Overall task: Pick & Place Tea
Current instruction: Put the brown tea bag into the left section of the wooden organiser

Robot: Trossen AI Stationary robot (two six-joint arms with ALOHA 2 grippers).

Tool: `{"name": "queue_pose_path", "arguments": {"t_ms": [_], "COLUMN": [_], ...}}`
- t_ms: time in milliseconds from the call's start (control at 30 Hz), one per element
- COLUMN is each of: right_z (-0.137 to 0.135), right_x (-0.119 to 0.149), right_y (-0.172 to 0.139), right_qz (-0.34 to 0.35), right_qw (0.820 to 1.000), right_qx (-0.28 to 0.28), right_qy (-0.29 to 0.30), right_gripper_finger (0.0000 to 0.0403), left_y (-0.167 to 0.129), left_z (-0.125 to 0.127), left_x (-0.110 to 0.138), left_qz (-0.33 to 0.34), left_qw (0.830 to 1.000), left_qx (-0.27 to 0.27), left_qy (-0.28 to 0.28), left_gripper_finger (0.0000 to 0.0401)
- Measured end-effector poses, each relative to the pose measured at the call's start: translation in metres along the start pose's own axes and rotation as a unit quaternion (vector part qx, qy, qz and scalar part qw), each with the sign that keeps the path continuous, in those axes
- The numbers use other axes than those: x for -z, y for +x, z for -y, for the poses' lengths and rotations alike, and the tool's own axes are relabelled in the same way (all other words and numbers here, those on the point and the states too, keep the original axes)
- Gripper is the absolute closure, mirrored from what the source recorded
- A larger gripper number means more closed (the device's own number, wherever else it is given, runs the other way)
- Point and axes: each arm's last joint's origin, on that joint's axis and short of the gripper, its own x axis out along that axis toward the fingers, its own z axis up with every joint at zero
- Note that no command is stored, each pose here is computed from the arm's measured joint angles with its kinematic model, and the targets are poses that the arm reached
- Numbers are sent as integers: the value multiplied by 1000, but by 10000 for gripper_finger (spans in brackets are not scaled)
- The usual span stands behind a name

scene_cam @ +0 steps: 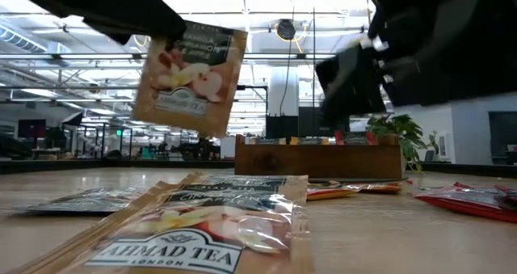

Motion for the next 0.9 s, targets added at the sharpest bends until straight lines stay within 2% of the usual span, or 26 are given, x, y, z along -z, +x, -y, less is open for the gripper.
{"name": "queue_pose_path", "arguments": {"t_ms": [233,400,567,700,900], "right_z": [5,11,16,20,24], "right_x": [-18,-37,-47,-41,-16], "right_y": [-11,-29,-64,-94,-116], "right_qz": [39,69,108,145,218], "right_qw": [999,996,992,985,970], "right_qx": [10,20,43,86,103], "right_qy": [-26,-42,-46,-37,-28], "right_gripper_finger": [200,200,200,200,200], "left_y": [4,10,8,-2,-10], "left_z": [-13,-21,-24,-30,-44], "left_x": [-5,-8,-12,-26,-41], "left_qz": [6,5,9,32,49], "left_qw": [996,994,993,991,991], "left_qx": [-43,-59,-61,-60,-68], "left_qy": [83,89,105,114,103], "left_gripper_finger": [399,399,399,399,398]}}
